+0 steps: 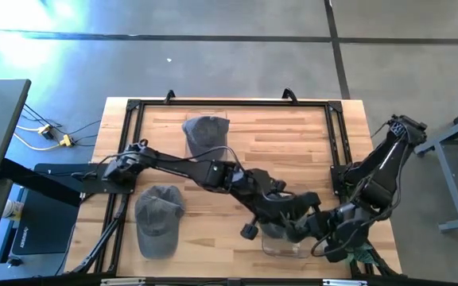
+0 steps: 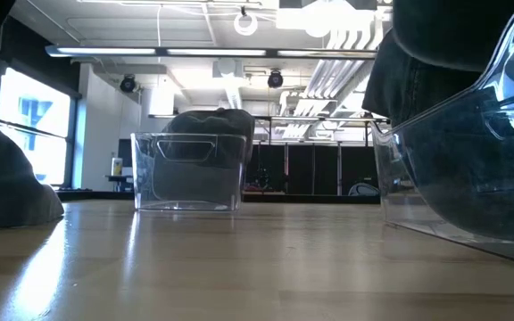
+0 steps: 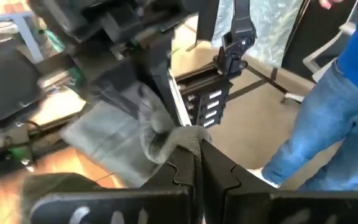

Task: Pick & Place hat
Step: Put the dark gray cap into the bottom transparent bin

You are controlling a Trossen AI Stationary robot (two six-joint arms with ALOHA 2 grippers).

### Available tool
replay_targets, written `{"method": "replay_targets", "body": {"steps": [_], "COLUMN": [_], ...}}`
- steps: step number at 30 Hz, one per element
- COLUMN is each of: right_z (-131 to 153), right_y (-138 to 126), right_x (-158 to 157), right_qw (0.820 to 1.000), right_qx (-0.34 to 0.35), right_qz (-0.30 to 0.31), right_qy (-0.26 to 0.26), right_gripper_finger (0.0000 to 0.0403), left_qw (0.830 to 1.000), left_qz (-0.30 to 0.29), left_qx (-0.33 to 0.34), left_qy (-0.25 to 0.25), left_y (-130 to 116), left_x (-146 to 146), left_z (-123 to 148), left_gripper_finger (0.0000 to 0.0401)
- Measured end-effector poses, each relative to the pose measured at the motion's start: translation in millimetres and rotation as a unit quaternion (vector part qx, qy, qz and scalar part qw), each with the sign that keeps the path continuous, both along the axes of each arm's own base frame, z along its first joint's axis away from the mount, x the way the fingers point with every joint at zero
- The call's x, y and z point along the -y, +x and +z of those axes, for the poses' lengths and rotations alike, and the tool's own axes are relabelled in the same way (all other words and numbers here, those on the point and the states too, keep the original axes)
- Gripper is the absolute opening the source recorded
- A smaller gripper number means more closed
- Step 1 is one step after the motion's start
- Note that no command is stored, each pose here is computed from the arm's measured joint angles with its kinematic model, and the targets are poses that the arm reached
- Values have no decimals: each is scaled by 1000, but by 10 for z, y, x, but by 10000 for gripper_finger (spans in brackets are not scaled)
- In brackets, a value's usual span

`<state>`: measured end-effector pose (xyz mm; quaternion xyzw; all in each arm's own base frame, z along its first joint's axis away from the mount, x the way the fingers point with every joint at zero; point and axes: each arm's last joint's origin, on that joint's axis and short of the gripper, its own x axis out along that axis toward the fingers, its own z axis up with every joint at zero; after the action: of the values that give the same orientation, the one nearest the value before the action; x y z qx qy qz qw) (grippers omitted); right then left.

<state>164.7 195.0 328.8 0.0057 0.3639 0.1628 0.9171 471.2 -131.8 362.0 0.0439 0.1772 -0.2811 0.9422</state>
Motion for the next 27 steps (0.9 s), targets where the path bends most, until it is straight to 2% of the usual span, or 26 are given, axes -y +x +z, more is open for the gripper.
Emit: {"method": "replay_targets", "body": {"steps": [2,6,9,14,17,20,27], "right_z": [-48,-76,-166,-242,-303,-355,-484], "right_y": [-7,-10,-18,-14,-11,-1,46], "right_x": [1,6,13,31,44,69,145], "right_qw": [1000,1000,999,999,998,998,996], "right_qx": [-9,-10,-30,-36,-44,-52,-65], "right_qz": [2,2,10,9,12,13,-4], "right_qy": [-9,-10,-21,-26,-39,-43,-59], "right_gripper_finger": [15,8,5,18,23,22,18], "left_qw": [1000,1000,1000,998,997,997,992], "left_qz": [3,5,9,17,15,17,65], "left_qx": [-16,-4,-30,-50,-79,-77,-111], "left_qy": [3,-3,-4,-16,-18,-24,3], "left_y": [19,68,99,145,159,151,147], "left_x": [12,11,-6,-11,-25,-34,-156], "left_z": [-75,-95,-196,-288,-386,-349,-425], "left_gripper_finger": [0,0,0,9,33,71,156]}}
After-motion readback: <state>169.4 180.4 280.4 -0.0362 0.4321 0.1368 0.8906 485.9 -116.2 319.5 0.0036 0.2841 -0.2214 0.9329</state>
